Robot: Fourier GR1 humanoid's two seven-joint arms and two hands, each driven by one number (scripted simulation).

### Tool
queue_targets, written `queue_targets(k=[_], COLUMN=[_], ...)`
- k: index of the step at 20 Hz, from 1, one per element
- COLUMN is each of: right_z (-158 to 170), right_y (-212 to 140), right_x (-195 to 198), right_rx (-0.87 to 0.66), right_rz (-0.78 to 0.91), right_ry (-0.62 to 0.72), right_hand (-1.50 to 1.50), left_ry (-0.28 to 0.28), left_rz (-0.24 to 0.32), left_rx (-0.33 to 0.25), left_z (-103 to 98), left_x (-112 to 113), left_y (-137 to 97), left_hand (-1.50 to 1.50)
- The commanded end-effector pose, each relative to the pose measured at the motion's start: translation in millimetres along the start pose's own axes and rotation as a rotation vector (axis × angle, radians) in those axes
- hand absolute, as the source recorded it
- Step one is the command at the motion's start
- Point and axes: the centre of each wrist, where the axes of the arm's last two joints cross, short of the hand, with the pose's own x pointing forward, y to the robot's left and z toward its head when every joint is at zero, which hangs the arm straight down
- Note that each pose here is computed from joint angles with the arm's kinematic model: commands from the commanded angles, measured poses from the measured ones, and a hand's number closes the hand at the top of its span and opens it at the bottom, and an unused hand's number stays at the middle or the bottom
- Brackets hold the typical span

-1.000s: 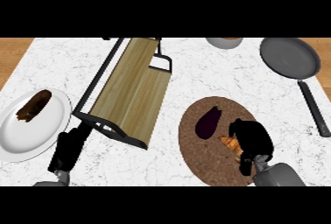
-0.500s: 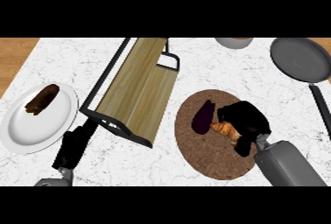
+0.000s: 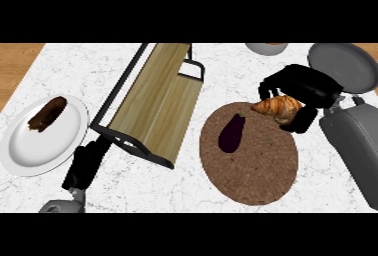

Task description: Pick the croissant from the placemat and place it in the tiered shelf

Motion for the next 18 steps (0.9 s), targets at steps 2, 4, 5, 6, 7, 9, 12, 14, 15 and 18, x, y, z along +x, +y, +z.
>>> queue_targets(k=[2,4,5,6,7,9,12,14,15,18], right_z=[1.2,-4.9,-8.5,-7.4,-13.6,-30.4,-45.8,-78.7,-84.0,-104.2], right_y=[-55.9,-78.0,-86.8,-108.4,-103.2,-133.2,-155.9,-155.6,-147.6,-169.0], right_x=[-20.7,-20.2,-12.6,-15.5,-12.0,-6.5,7.7,39.0,32.8,56.9], right_rx=[-0.196,-0.264,-0.296,-0.304,-0.308,-0.32,-0.337,-0.358,-0.354,-0.404], right_rz=[-0.041,-0.195,-0.251,-0.276,-0.309,-0.326,-0.306,-0.317,-0.31,-0.309], right_ry=[-0.121,-0.16,-0.192,-0.181,-0.198,-0.175,-0.168,-0.152,-0.144,-0.132], right_hand=[1.5,1.5,1.5,1.5,1.5,1.5,1.5,1.5,1.5,1.5], left_ry=[0.019,0.01,0.024,0.016,0.024,0.013,0.008,0.012,0.002,0.006], left_rz=[0.016,0.009,0.003,0.026,0.004,0.024,0.004,-0.002,0.007,0.004], left_rx=[0.022,0.018,0.029,0.016,0.042,0.005,0.032,0.016,0.022,0.006], left_z=[-5.6,-4.9,-4.4,3.6,-8.6,7.4,-0.3,2.0,2.3,9.1], left_x=[-4.0,-3.1,-3.1,-3.7,7.5,-14.2,-5.8,-1.6,1.7,-5.0], left_y=[2.4,2.2,5.8,2.0,4.1,7.1,5.6,-4.4,8.6,-0.2], left_hand=[0.0,0.0,0.0,0.0,0.0,0.0,0.0,0.0,0.0,0.0])
